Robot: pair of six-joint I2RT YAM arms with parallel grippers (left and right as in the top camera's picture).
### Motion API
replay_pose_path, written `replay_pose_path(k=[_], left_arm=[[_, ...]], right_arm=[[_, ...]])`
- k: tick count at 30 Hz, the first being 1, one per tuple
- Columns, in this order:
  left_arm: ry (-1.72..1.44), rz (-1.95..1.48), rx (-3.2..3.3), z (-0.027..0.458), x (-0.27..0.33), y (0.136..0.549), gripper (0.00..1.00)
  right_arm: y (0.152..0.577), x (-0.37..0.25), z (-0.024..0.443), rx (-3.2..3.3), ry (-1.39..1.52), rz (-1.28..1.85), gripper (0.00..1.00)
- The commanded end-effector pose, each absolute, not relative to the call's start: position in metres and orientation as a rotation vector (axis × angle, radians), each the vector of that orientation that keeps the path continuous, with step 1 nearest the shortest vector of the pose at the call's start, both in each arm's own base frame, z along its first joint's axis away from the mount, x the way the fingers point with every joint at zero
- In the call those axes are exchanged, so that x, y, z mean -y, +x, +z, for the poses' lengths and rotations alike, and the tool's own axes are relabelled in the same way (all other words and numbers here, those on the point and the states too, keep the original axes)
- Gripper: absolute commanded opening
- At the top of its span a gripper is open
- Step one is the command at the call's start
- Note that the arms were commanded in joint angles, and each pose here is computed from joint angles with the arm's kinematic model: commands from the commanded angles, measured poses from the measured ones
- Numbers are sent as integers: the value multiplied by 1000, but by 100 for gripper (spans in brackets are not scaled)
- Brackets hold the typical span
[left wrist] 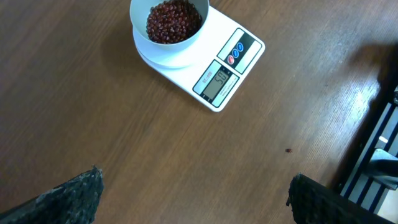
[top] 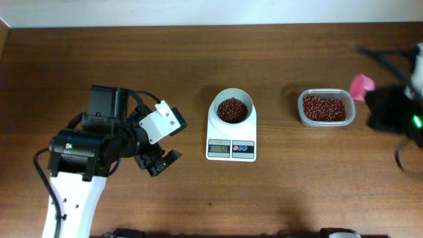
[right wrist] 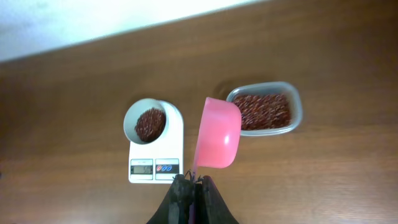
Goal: Scoop and weigh 50g on scale
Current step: 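Lower the right arm toward the front right of the table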
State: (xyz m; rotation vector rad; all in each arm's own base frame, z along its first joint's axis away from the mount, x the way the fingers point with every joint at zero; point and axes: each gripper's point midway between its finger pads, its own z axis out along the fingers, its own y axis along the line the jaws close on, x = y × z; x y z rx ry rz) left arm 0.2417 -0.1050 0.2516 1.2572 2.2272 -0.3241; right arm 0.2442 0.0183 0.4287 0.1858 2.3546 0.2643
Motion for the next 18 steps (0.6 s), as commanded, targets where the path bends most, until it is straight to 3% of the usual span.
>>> replay_pose_path(k=[1, 6, 10, 14, 18], left_arm=[[1266, -330, -2199, 257, 106, 243, 99], [1266, -330, -2199, 257, 106, 243, 99], [1266, -330, -2199, 257, 106, 243, 99], [1266, -330, -2199, 257, 106, 243, 99], [1266, -330, -2199, 257, 106, 243, 99]], right_arm=[[171, -8, 468, -2139, 197, 176, 4], [85, -11, 467, -1980, 174, 180, 4], [71, -11, 400, -2108, 298, 234, 4], [112, -10, 322, -2277, 532, 304, 4], [197, -46, 242, -2294, 551, 628, 4]])
